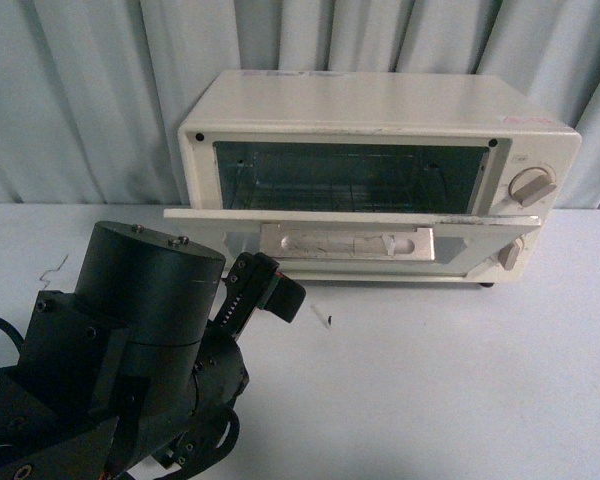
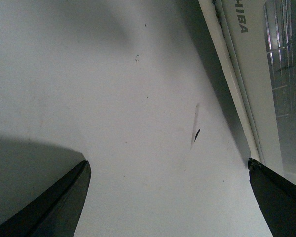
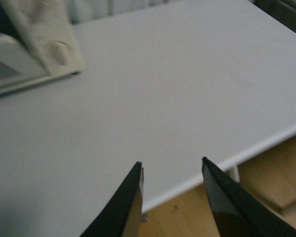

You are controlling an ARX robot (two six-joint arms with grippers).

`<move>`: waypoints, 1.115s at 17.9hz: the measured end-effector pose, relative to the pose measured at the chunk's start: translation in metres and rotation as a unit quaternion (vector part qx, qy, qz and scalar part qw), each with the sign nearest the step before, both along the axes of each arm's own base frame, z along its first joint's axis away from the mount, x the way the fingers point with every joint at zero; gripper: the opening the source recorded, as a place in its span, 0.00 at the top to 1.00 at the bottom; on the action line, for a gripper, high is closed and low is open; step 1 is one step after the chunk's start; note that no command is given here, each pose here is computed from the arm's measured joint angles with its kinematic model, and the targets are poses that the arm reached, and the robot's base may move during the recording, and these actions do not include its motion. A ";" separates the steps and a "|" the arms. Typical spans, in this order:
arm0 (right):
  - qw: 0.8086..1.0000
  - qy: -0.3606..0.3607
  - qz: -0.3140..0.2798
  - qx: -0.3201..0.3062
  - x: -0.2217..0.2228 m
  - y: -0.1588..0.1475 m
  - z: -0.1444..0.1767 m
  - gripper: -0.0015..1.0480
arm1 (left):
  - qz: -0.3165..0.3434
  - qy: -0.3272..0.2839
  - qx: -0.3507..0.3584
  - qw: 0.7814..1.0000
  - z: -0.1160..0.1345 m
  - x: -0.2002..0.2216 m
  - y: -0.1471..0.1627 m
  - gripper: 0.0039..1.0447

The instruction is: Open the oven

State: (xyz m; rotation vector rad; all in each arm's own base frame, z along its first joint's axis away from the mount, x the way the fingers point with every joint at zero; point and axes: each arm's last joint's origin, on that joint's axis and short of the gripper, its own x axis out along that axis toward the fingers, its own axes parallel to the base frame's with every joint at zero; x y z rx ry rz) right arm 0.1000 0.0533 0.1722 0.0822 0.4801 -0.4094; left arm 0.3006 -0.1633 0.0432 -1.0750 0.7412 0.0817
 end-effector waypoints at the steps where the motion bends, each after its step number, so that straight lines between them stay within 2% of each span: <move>1: 0.994 -0.061 0.037 0.084 0.003 0.000 -0.013 0.63 | -0.001 -0.002 0.000 1.000 0.000 0.000 -0.001 0.06; 2: 0.982 -0.115 0.093 0.118 -0.001 -0.005 -0.024 0.72 | -0.005 -0.001 -0.001 1.000 0.001 -0.001 -0.002 0.06; 3: 0.970 -0.170 0.116 0.127 -0.001 -0.011 -0.024 0.79 | -0.005 0.000 -0.002 1.000 0.000 -0.001 -0.002 0.06; 4: 0.953 -0.252 0.147 0.087 -0.001 -0.019 -0.006 0.91 | -0.001 0.000 0.000 1.000 0.000 0.000 0.000 0.06; 5: 0.948 -0.268 0.166 0.053 -0.003 -0.023 -0.001 0.99 | -0.001 0.000 0.000 1.000 0.000 0.000 0.000 0.06; 6: 0.951 -0.246 0.187 0.006 -0.003 -0.027 -0.004 0.98 | -0.001 0.000 0.000 1.000 0.000 0.000 0.000 0.06; 8: 0.950 -0.243 0.194 -0.022 -0.003 -0.033 -0.004 0.98 | -0.001 0.000 0.000 1.000 0.000 0.000 0.000 0.06; 15: 0.948 -0.237 0.209 -0.036 -0.003 -0.047 -0.006 0.98 | -0.001 0.000 0.000 1.000 0.000 0.000 0.000 0.06; 17: 0.953 -0.238 0.185 -0.042 -0.003 -0.055 -0.005 0.98 | -0.001 0.000 0.000 1.000 0.000 0.000 0.000 0.06; 18: 0.952 -0.238 0.186 -0.042 -0.003 -0.055 -0.005 0.95 | -0.001 0.000 0.000 1.000 0.000 0.000 0.000 0.06; 20: 0.949 -0.238 0.201 -0.039 -0.003 -0.053 -0.005 0.79 | -0.001 0.000 0.000 1.000 0.000 0.000 0.000 0.06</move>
